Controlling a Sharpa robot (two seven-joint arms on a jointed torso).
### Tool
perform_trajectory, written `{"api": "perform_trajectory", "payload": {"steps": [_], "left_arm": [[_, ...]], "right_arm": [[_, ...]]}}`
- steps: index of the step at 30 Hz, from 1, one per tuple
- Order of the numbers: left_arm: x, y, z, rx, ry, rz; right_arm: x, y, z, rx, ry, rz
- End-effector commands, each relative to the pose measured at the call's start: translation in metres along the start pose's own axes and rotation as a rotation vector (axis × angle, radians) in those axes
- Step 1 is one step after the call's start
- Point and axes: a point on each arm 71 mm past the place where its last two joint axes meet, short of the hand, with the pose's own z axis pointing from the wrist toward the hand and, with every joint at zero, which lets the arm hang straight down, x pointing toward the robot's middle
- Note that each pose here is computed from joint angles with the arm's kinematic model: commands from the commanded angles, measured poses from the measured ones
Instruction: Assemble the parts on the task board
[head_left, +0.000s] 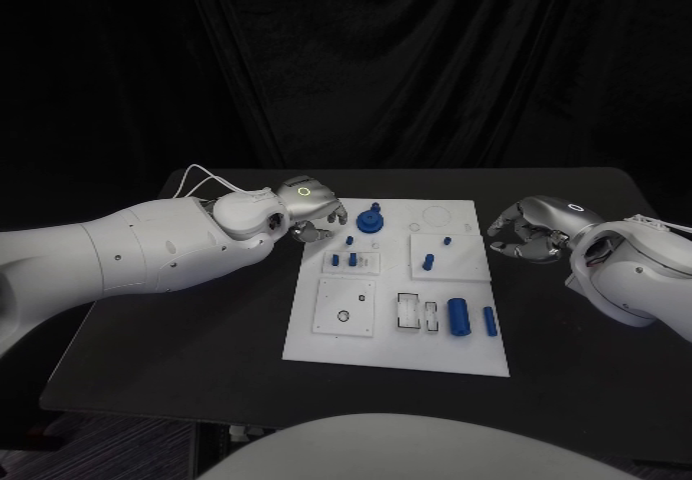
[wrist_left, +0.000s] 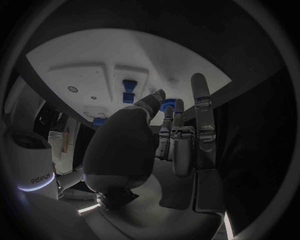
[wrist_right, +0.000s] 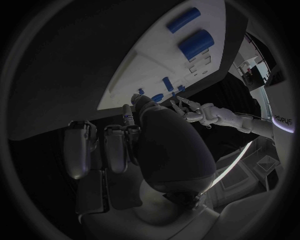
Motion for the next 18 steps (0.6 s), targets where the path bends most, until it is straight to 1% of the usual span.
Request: {"api": "perform_trajectory", "payload": {"steps": [1, 2, 3, 4, 7, 10, 12, 13, 14, 15, 16, 17, 18], "left_arm": [[-0.0170, 0.0029, -0.0103, -0.013, -0.216, -0.014], [-0.0190, 0.0041, -0.0134, -0.016, -0.239, -0.029], [-0.0220, 0.0063, -0.0184, -0.025, -0.273, -0.064], [-0.0242, 0.0080, -0.0224, -0.034, -0.295, -0.098], [-0.0284, 0.0142, -0.0347, -0.070, -0.342, -0.248], [-0.0285, 0.0213, -0.0477, -0.097, -0.355, -0.464], [-0.0282, 0.0239, -0.0532, -0.106, -0.364, -0.579], [-0.0283, 0.0256, -0.0569, -0.111, -0.376, -0.664], [-0.0284, 0.0265, -0.0590, -0.113, -0.384, -0.717], [-0.0286, 0.0276, -0.0624, -0.115, -0.399, -0.806], [-0.0289, 0.0287, -0.0667, -0.114, -0.417, -0.924], [-0.0290, 0.0292, -0.0696, -0.113, -0.426, -1.004], [-0.0289, 0.0295, -0.0712, -0.112, -0.430, -1.051]], "right_arm": [[-0.013, 0.004, 0.002, 0.000, -0.041, -0.012], [-0.016, 0.005, 0.003, -0.003, -0.047, -0.014], [-0.020, 0.007, 0.004, -0.008, -0.057, -0.018], [-0.023, 0.009, 0.005, -0.013, -0.063, -0.022], [-0.033, 0.015, 0.008, -0.027, -0.082, -0.037], [-0.039, 0.021, 0.012, -0.039, -0.092, -0.058], [-0.040, 0.023, 0.014, -0.042, -0.089, -0.071], [-0.040, 0.024, 0.016, -0.043, -0.083, -0.080], [-0.040, 0.024, 0.016, -0.042, -0.078, -0.085], [-0.039, 0.024, 0.017, -0.038, -0.067, -0.092], [-0.036, 0.023, 0.017, -0.032, -0.053, -0.098], [-0.035, 0.021, 0.016, -0.028, -0.046, -0.101], [-0.033, 0.021, 0.016, -0.026, -0.042, -0.102]]}}
